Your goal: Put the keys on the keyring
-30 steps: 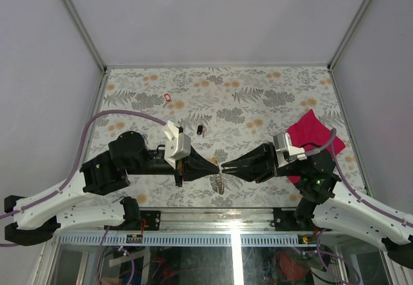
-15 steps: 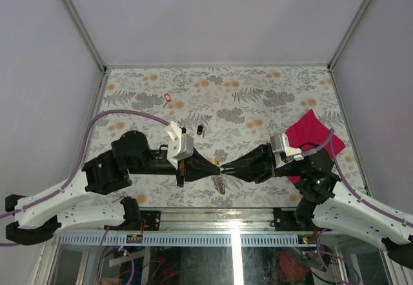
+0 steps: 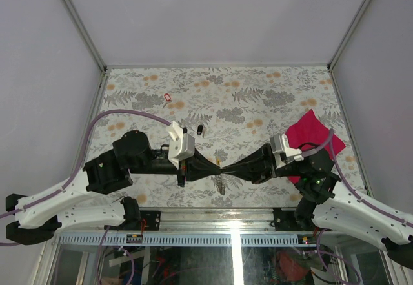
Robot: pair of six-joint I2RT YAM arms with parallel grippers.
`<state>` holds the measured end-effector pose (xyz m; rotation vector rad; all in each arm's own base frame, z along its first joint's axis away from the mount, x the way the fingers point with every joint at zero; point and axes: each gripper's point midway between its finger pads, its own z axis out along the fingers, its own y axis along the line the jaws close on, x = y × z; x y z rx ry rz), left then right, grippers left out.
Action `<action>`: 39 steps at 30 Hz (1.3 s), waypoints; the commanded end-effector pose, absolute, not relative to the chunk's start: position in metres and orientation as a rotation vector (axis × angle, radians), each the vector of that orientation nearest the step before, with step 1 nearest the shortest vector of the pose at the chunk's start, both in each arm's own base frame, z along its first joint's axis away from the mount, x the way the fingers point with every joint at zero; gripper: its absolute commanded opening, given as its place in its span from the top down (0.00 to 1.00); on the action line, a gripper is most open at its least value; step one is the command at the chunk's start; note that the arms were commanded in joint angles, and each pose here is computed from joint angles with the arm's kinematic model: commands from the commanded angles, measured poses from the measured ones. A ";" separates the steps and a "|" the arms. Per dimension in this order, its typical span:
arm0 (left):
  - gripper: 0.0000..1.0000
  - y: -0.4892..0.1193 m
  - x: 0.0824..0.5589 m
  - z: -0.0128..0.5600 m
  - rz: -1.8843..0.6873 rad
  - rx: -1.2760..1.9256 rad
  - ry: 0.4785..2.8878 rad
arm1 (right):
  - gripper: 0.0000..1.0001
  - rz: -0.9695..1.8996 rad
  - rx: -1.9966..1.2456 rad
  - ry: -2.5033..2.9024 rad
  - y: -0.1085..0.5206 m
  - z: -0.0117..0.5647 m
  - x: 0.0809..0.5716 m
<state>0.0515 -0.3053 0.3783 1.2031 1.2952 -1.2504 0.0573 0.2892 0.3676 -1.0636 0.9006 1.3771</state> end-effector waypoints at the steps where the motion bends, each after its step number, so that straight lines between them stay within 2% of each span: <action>1: 0.97 -0.306 0.046 0.408 -1.290 1.180 1.185 | 0.97 1.330 -1.049 0.770 0.281 0.404 0.052; 5: 0.82 -0.301 0.045 0.410 -1.294 1.154 1.184 | 0.99 1.229 -1.068 0.675 0.273 0.408 0.051; 10: 0.75 -0.290 0.048 0.408 -1.290 1.081 1.214 | 1.00 1.082 -1.125 0.582 0.265 0.410 0.051; 26: 0.73 -0.270 0.081 0.352 -1.195 0.813 1.554 | 1.00 0.645 -1.320 0.391 0.250 0.387 0.062; 30: 0.73 -0.269 0.098 0.334 -1.118 0.732 1.650 | 1.00 0.677 -1.310 0.553 0.250 0.379 0.075; 39: 0.72 -0.257 0.146 0.286 -0.882 0.569 1.867 | 1.00 0.746 -1.327 1.074 0.247 0.320 0.102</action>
